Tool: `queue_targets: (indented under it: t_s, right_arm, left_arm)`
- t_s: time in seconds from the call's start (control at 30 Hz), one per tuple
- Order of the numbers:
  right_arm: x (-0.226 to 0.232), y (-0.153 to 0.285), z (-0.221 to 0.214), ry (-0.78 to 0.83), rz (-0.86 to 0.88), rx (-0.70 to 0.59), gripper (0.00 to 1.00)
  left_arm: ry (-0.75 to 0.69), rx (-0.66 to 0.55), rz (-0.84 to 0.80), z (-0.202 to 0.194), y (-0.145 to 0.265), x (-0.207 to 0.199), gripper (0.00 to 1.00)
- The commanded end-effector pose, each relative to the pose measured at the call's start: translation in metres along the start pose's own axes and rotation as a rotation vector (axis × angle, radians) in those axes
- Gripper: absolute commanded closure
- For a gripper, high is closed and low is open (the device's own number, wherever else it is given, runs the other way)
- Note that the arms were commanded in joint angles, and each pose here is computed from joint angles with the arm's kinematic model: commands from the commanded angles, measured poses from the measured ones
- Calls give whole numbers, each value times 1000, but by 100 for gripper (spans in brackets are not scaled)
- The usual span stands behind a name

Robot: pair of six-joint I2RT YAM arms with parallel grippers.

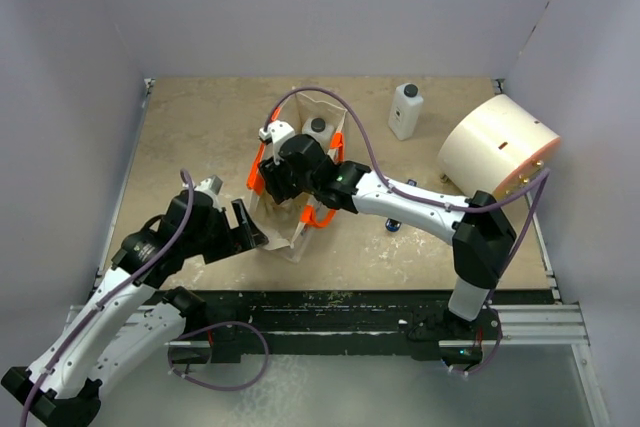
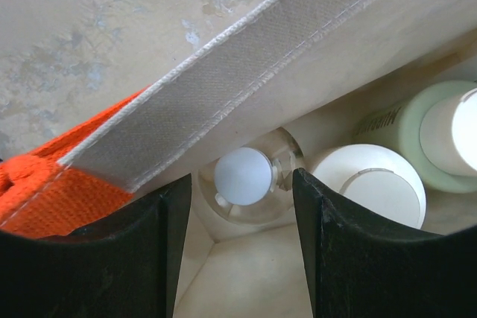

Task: Take the personal care products out of the canvas bag

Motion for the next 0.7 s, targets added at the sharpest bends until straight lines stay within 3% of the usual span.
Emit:
queue_targets:
  t_s: [0.0, 0.27, 0.5, 0.67]
  right_arm:
    - [-1, -5, 7, 7, -24, -57, 41]
    - [-2, -17, -5, 1, -40, -47, 43]
    - [3, -22, -10, -3, -4, -71, 53]
    - [1, -25, -17, -3, -21, -82, 54]
  left_arm:
    - [-31, 36, 25, -3, 2, 3, 9]
    - [38, -65, 55, 1, 12, 12, 9]
    - [35, -44, 77, 2, 8, 11, 8]
    - [31, -34, 88, 1, 7, 12, 8]
Point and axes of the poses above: each gripper's point midway between its finger pads, its own y axis back along the fingers, its own x axis along the line the jaws close on, z = x × y, the point moved 6 cm from there along y, back along the fingers, and after that the axes turned 7 degrees about y, right-handed, at the moved point
